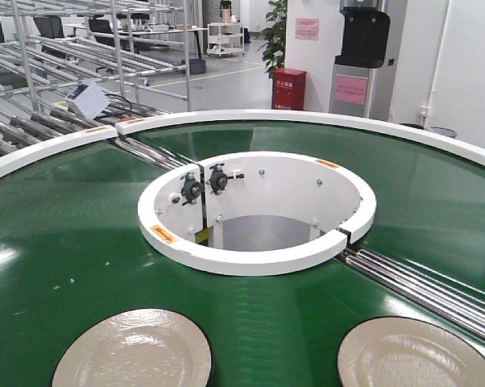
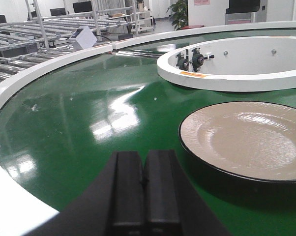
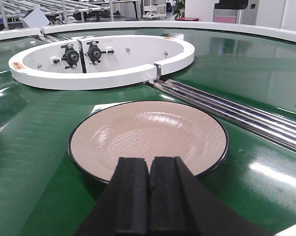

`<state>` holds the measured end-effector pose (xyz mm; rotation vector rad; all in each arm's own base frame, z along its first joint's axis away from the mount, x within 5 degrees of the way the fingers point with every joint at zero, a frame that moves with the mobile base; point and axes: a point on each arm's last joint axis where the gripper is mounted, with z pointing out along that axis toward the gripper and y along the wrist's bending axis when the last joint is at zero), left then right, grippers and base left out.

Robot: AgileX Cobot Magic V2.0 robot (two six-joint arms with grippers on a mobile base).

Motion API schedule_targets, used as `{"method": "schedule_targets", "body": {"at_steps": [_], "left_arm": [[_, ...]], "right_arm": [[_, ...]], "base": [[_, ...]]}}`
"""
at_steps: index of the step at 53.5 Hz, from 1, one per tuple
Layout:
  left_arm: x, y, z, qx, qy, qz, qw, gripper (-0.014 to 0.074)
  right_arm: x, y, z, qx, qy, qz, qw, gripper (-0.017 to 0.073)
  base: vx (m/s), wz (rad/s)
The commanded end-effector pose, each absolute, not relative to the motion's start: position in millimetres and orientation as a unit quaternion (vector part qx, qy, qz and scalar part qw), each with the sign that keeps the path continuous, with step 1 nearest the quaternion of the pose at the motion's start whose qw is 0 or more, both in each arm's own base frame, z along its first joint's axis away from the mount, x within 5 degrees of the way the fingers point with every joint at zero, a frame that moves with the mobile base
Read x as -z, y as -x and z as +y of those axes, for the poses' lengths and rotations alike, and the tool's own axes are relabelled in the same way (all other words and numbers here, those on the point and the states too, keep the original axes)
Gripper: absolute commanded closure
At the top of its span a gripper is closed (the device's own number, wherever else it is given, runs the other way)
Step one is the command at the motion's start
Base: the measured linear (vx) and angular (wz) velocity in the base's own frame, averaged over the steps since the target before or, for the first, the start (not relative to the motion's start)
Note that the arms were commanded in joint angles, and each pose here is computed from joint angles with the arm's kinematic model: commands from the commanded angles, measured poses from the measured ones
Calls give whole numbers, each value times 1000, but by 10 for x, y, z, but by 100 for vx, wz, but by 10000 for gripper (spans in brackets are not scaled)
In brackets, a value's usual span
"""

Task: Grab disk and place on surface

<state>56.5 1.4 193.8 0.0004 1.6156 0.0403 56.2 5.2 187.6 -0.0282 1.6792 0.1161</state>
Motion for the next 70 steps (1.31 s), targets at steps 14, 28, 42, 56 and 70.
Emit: {"method": "schedule_targets", "body": {"at_steps": [14,28,42,56,70], "left_arm": [[-1973,-563,11,-15,0,695,718,593],[-1973,-563,11,-15,0,695,718,593],[-1986,-563,11,-15,0,690,723,593],[-2358,-475,13,-18,1,539,842,593],[-3503,-215,7,-68,-24,447,892,593]], "right_arm": [[-1888,-575,52,-51,13,723,689,568],[-1888,-575,52,-51,13,723,689,568],[-1903,-576,53,-51,13,717,695,568],[-2192,-541,55,-61,13,609,791,568],[-3450,-313,33,-19,38,500,865,568]], "base": [[0,0],[0,0],[0,0],[0,0],[0,0]]}}
